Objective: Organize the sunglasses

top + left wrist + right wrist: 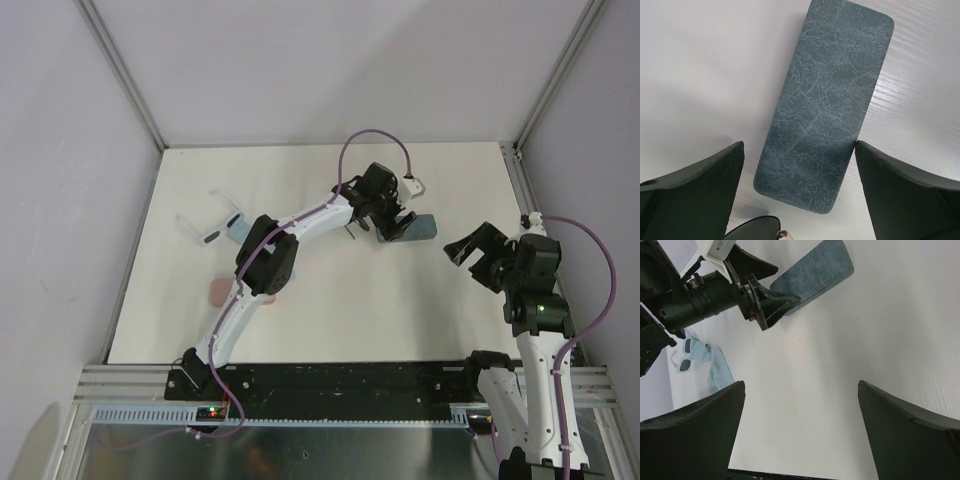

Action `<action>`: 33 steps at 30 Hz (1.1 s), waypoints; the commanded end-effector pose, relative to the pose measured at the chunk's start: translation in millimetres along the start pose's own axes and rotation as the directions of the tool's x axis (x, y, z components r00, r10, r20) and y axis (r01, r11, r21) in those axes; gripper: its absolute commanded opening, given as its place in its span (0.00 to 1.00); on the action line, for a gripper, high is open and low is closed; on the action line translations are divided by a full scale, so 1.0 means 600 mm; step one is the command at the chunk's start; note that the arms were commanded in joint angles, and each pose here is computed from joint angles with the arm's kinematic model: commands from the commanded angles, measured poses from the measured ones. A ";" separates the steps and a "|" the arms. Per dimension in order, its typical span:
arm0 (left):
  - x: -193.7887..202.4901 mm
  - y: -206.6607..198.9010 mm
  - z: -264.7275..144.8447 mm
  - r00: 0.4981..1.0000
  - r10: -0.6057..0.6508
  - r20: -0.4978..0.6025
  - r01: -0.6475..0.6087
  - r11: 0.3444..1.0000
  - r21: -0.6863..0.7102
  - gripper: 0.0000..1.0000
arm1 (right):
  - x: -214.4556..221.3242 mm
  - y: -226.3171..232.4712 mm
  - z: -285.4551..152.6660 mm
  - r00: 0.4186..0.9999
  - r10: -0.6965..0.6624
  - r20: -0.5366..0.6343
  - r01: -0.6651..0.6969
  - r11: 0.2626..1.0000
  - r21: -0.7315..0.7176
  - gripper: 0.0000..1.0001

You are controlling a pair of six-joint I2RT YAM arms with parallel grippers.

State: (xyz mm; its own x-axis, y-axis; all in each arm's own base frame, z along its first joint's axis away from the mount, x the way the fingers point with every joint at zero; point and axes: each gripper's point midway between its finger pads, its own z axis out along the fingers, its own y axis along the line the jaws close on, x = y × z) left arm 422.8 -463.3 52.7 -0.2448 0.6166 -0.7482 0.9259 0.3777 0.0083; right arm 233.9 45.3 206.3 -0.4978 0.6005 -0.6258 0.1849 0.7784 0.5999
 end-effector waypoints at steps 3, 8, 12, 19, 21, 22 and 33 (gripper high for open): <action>-0.033 -0.011 -0.010 0.998 -0.005 0.055 0.002 0.998 0.068 0.95 | -0.005 0.016 0.005 1.000 0.019 -0.006 -0.019 0.999 -0.045 0.99; -0.026 -0.026 -0.011 0.999 -0.006 0.044 0.001 0.993 0.114 0.98 | -0.001 0.015 0.009 0.999 0.026 -0.022 -0.027 0.998 -0.048 0.99; -0.023 -0.032 -0.011 0.999 0.006 0.041 -0.011 0.991 0.130 0.89 | 0.000 0.017 0.008 0.999 0.030 -0.024 -0.031 0.998 -0.052 0.99; -0.025 -0.041 -0.019 0.999 0.005 0.039 -0.011 0.989 0.148 0.64 | 0.001 0.016 0.008 0.999 0.032 -0.028 -0.034 0.998 -0.050 0.99; -0.026 -0.058 -0.026 0.999 0.005 0.045 -0.013 0.983 0.185 0.66 | 0.001 0.016 0.008 0.999 0.032 -0.028 -0.034 0.998 -0.051 0.99; -0.027 -0.068 -0.029 0.999 0.007 0.045 -0.016 0.980 0.200 0.69 | 0.001 0.015 0.009 0.999 0.033 -0.029 -0.034 0.998 -0.050 0.99; -0.020 -0.088 -0.014 0.996 0.088 -0.003 -0.087 0.990 0.114 0.84 | 0.008 0.018 0.007 0.998 0.037 -0.044 -0.040 0.997 -0.067 0.99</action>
State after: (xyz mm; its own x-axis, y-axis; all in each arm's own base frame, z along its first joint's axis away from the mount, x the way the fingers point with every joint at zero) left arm 373.1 -477.4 34.0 -0.2247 0.6678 -0.7096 0.9646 0.2554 -0.0651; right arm 234.9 53.6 197.8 -0.5390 0.6205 -0.5697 0.1867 0.7475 0.6375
